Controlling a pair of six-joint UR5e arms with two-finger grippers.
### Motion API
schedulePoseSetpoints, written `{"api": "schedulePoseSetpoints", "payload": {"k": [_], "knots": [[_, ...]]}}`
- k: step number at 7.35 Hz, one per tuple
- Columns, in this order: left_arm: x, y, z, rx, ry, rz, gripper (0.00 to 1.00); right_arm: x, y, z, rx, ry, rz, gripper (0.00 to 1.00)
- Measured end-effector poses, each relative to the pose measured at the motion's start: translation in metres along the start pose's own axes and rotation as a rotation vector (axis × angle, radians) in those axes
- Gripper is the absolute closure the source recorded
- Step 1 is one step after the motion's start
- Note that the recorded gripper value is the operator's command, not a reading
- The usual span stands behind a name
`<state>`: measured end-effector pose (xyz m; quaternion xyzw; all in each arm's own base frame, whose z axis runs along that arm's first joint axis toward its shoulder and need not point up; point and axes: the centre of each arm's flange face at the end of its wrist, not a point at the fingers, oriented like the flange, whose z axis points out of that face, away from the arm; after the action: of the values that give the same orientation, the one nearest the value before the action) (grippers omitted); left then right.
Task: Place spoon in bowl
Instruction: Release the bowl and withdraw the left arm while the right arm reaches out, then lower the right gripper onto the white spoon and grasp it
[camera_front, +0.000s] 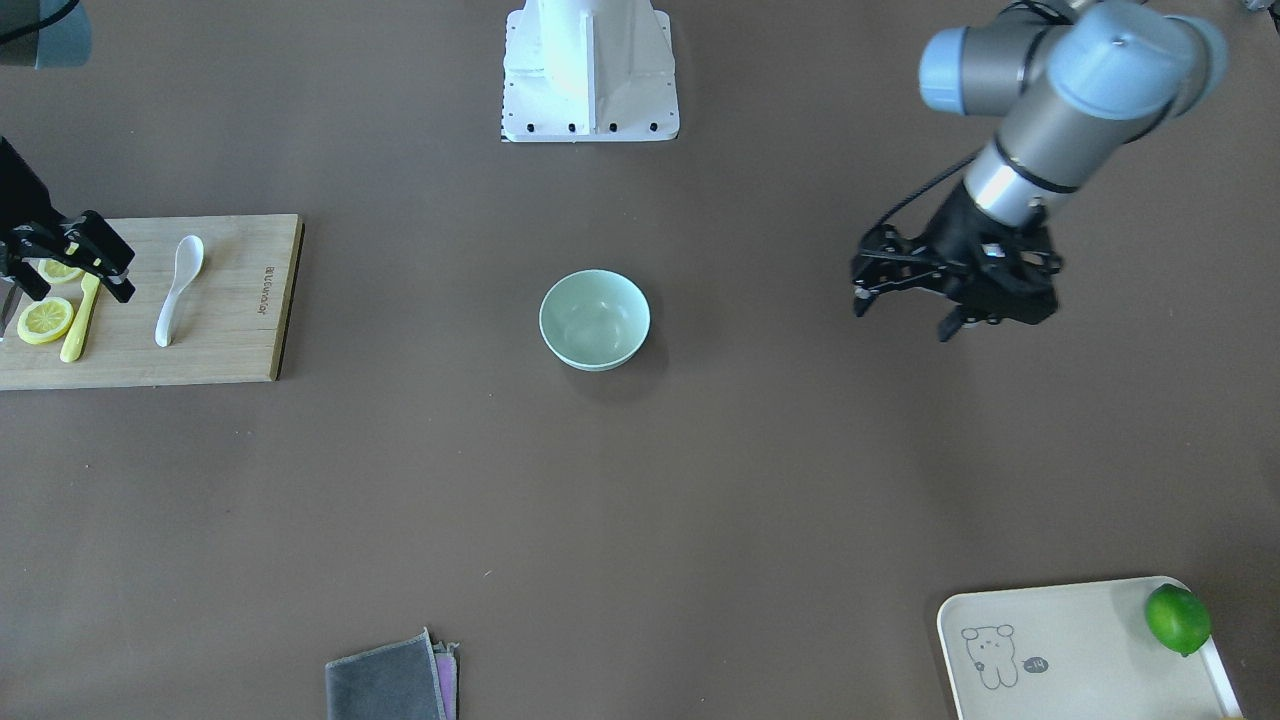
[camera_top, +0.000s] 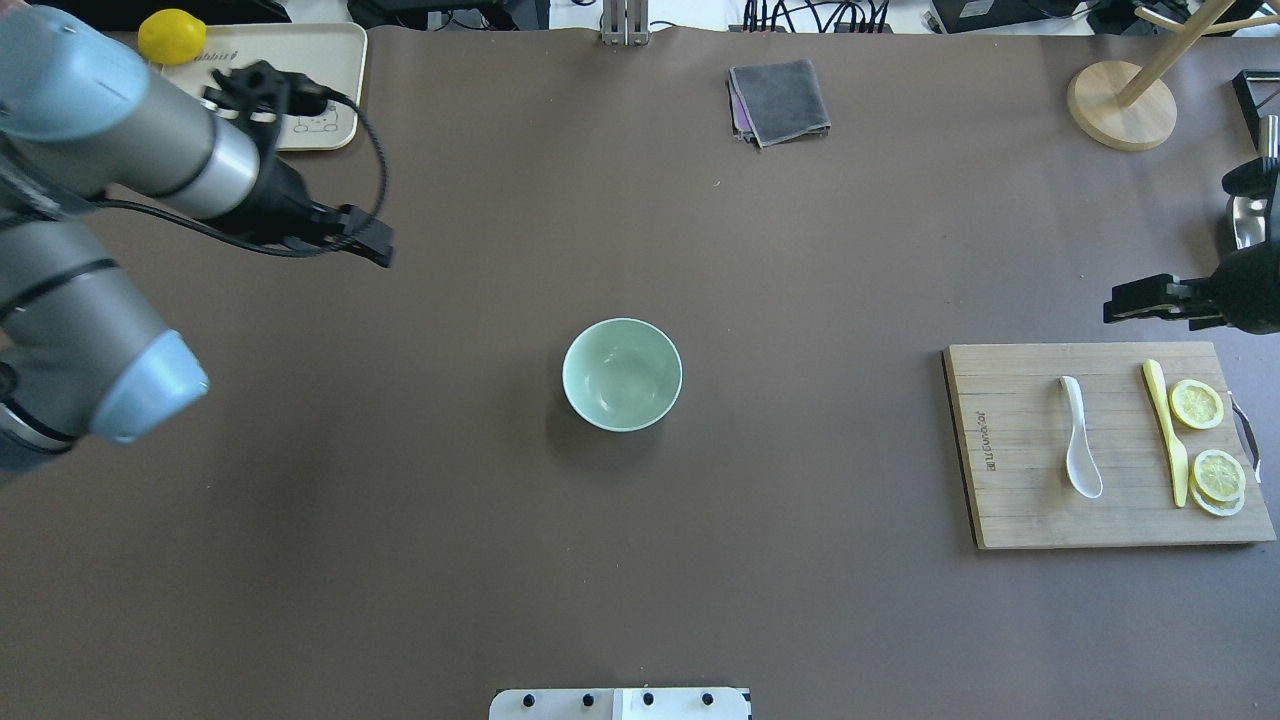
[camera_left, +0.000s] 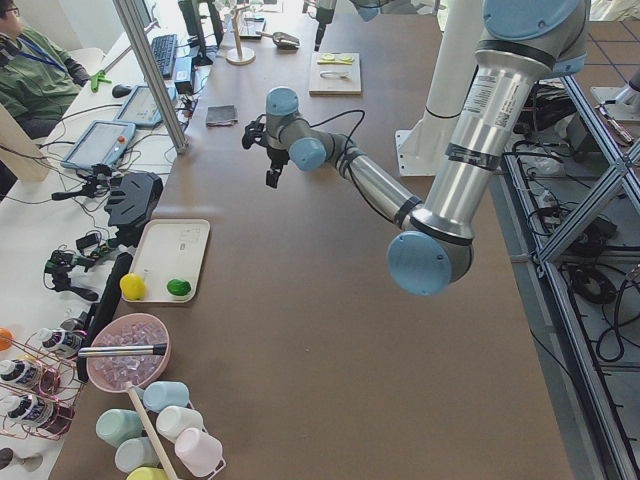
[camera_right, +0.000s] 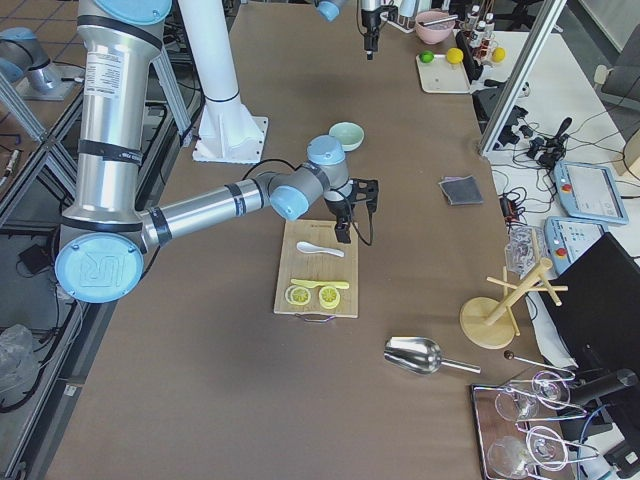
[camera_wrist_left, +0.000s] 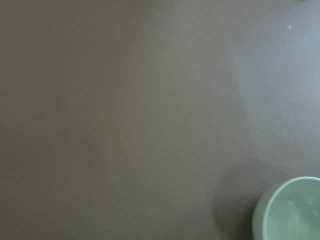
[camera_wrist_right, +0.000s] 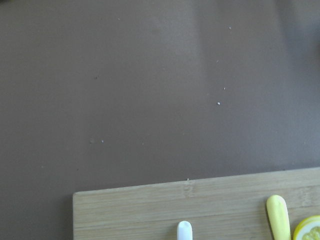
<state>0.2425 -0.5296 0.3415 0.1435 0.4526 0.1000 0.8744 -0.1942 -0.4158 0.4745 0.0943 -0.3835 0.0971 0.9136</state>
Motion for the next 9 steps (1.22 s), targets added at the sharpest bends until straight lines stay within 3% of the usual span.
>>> {"api": "schedulePoseSetpoints", "payload": {"k": [1,3,5,6,9], "knots": [[-0.065,0.012,-0.027,-0.005,-0.013,0.048,0.02,-0.007,0.021,0.013,0.004,0.026,-0.005,0.04],[-0.121,0.027,-0.049,-0.004,-0.025,0.078,0.02,0.009,0.055,0.033,0.017,0.019,-0.004,0.15],[-0.131,0.032,-0.052,-0.003,-0.029,0.084,0.02,0.008,0.072,0.062,0.054,0.033,0.04,0.37],[-0.133,0.033,-0.051,-0.004,-0.031,0.084,0.02,0.006,0.075,0.075,0.064,0.044,0.046,0.42],[-0.134,0.033,-0.05,-0.004,-0.034,0.084,0.02,0.003,0.081,0.09,0.071,0.063,0.045,0.81]]}}
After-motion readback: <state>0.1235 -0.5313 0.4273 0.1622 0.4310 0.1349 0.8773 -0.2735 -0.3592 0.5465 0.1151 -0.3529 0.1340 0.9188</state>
